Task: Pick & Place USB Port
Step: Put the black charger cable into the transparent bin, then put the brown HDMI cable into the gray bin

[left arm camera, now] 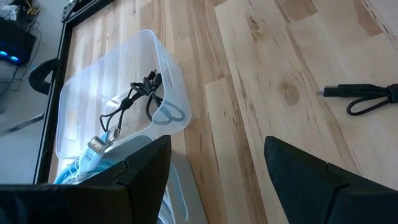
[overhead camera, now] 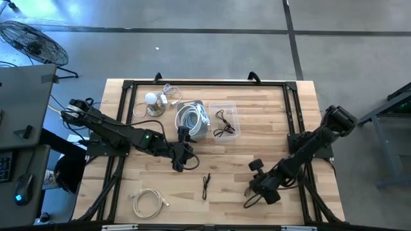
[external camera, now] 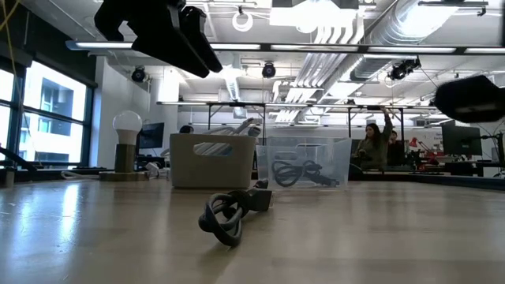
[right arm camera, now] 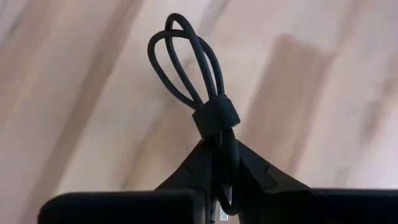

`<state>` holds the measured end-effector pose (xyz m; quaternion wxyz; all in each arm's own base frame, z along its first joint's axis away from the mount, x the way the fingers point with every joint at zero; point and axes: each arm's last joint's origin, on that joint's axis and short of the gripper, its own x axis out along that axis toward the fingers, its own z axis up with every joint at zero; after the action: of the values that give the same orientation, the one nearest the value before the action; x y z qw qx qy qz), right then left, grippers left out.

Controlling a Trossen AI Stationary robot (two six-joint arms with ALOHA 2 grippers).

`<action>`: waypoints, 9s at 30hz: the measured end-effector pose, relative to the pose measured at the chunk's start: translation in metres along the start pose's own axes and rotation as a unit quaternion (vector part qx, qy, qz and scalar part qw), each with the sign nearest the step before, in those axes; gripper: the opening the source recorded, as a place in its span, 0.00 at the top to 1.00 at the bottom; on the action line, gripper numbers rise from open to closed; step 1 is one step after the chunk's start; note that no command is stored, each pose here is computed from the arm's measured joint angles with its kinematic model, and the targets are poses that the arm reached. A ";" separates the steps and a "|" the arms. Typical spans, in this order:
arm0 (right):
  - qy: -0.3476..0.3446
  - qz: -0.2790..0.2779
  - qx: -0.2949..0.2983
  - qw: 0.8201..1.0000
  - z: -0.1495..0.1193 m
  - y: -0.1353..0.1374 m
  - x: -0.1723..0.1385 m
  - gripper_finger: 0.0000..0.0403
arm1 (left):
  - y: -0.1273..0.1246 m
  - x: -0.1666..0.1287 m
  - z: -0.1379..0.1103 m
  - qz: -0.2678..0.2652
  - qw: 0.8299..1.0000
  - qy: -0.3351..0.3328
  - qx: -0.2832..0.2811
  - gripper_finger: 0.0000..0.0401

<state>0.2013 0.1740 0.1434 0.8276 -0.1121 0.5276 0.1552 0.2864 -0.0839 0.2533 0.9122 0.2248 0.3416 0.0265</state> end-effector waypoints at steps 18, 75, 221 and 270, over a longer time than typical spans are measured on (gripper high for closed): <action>-0.190 -0.266 0.080 0.941 0.046 -0.142 -0.086 0.93 | 0.044 -0.078 0.016 0.079 0.986 -0.143 -0.024 0.37; -0.224 -0.226 0.118 0.941 0.050 -0.196 -0.061 0.71 | 0.036 -0.079 0.013 -0.046 0.985 -0.160 0.031 0.37; -0.287 -0.111 0.095 0.947 0.068 -0.110 -0.074 0.71 | -0.154 -0.086 -0.092 -0.226 0.890 0.304 -0.255 0.37; -0.290 -0.109 0.091 0.947 0.068 -0.107 -0.074 0.71 | -0.161 -0.073 -0.072 -0.058 0.960 0.210 -0.174 0.92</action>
<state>0.2694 0.0886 0.2414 0.9634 -0.0432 0.2614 0.0414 0.1676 -0.2148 0.1812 0.8450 0.0317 0.5279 0.0792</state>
